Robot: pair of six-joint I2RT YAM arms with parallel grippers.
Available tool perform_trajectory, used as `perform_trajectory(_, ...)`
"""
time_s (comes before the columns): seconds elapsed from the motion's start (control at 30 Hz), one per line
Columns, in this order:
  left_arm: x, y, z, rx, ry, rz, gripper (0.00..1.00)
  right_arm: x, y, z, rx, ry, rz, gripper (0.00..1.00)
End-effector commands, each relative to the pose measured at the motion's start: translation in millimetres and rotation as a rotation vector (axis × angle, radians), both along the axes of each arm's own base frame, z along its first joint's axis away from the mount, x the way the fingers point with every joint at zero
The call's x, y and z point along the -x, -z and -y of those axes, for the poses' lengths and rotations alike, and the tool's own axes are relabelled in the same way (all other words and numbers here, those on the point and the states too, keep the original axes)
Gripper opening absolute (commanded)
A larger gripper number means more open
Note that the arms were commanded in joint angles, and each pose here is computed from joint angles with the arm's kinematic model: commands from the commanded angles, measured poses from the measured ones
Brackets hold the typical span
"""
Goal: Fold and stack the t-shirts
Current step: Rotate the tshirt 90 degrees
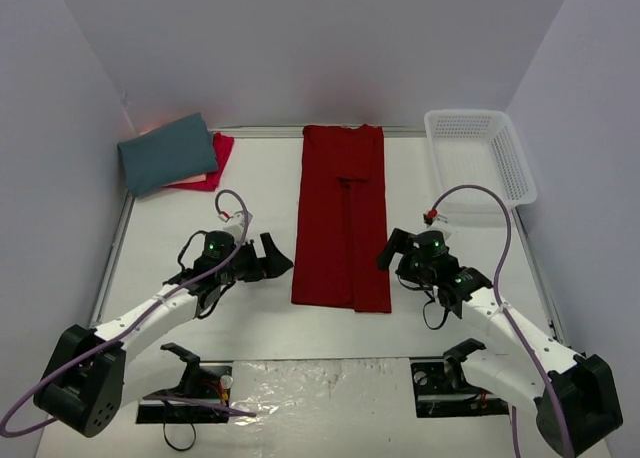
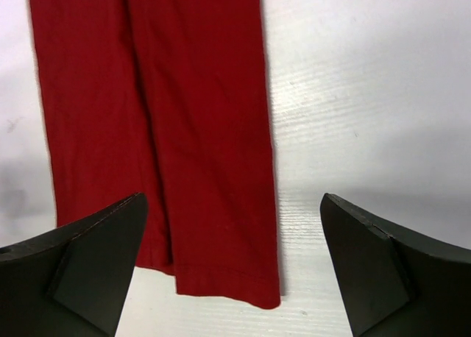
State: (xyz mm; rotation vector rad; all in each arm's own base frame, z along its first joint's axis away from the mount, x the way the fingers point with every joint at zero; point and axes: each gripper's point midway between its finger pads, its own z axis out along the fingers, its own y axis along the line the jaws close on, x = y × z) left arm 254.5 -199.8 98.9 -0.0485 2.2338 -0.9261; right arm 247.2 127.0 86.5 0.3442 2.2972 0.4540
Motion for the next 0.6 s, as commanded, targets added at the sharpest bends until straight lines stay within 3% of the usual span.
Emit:
perform_trajectory(0.0,2.1,3.1,6.0,-0.029,0.020,-0.037,0.95,6.7,23.0,6.8,0.026,0.048,-0.065,1.00)
perform_trajectory(0.17,12.2,21.8,14.1,-0.039,0.066,-0.097,1.00,13.2,39.9,8.0,0.054,0.050,-0.118,0.99)
perform_trajectory(0.2,13.1,25.6,14.4,-0.046,0.068,-0.103,0.95,14.5,41.0,7.1,0.052,0.049,-0.122,0.99)
perform_trajectory(0.57,29.5,55.3,28.5,-0.072,0.134,-0.187,0.79,33.0,60.6,1.7,0.048,0.049,-0.191,0.99)
